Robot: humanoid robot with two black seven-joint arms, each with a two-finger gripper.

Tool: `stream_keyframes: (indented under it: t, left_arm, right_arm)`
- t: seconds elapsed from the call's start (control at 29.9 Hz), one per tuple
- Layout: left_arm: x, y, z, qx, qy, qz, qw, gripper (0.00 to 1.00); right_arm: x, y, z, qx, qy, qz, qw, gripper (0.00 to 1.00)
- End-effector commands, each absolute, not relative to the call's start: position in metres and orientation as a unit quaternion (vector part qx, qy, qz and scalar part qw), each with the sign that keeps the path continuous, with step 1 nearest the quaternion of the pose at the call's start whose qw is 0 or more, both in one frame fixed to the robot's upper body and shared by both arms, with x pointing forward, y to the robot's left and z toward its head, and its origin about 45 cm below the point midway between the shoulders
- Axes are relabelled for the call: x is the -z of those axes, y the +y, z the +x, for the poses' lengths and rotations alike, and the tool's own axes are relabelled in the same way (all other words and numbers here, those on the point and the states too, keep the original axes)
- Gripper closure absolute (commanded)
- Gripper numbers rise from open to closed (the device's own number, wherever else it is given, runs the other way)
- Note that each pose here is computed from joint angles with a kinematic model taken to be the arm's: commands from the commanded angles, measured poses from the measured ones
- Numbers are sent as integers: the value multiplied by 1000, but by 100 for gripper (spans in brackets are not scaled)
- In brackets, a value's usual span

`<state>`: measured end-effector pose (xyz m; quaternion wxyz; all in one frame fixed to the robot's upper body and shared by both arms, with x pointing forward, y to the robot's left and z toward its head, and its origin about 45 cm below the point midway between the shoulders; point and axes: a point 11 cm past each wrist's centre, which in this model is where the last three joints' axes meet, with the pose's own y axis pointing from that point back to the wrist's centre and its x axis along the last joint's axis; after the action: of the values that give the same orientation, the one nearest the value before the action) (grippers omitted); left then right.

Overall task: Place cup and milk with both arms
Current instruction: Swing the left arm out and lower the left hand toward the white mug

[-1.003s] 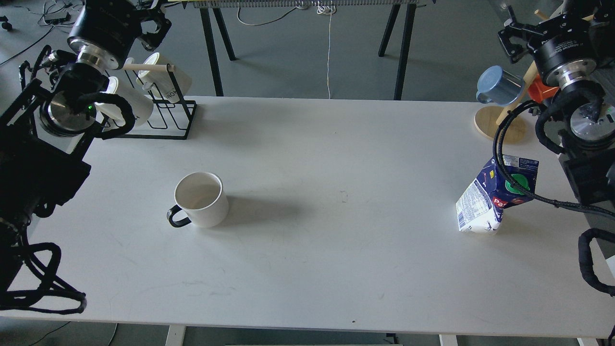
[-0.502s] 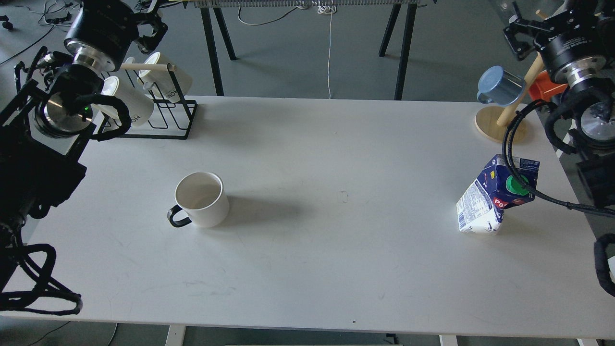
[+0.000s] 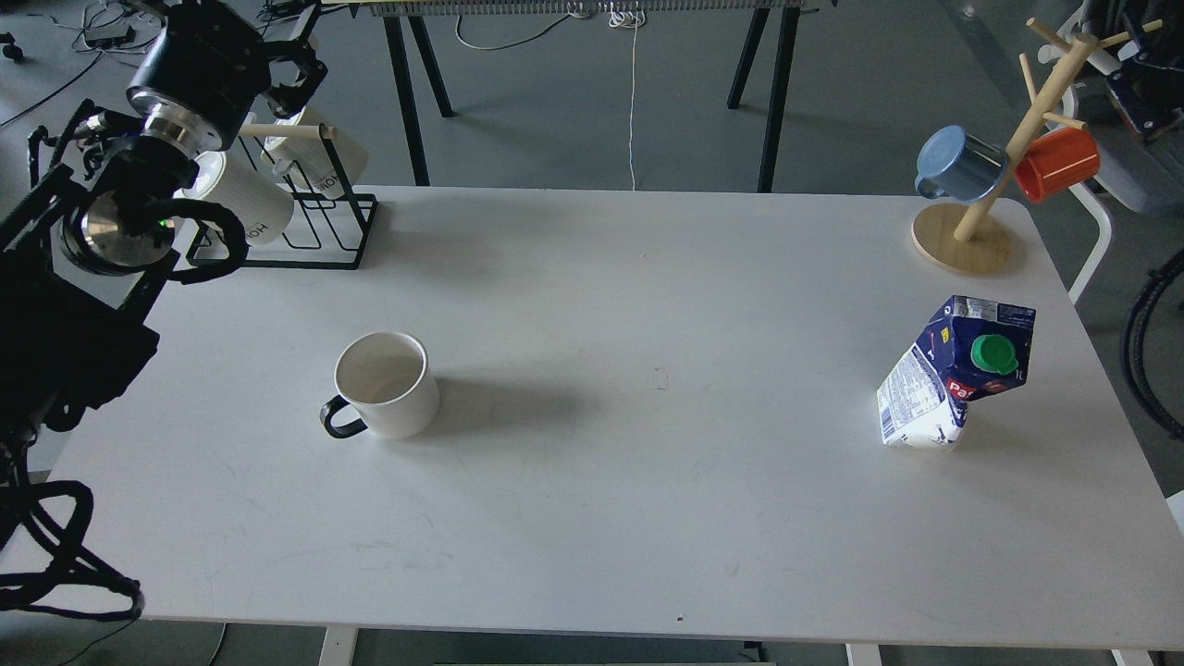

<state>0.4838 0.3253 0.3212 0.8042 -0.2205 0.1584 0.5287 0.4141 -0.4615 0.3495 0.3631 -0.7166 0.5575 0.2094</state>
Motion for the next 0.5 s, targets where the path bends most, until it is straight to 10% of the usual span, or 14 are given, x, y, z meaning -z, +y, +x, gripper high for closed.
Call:
stream_keyframes:
  t: [0.0,0.2,0.47]
  left_arm:
    - [-332,325,464,-494,92,-117,857,1]
    - [-332,325,413,-405,-45,97,908,2]
    - [-321,333,387,-301,-240,335,860,10]
  right_arm:
    - [-348,-461,414,-211,557,-714,368,1]
    - [-343,-447,422,-222,544,-713,383,1]
    - [-338,-434,429,-233,534,-712,393,1]
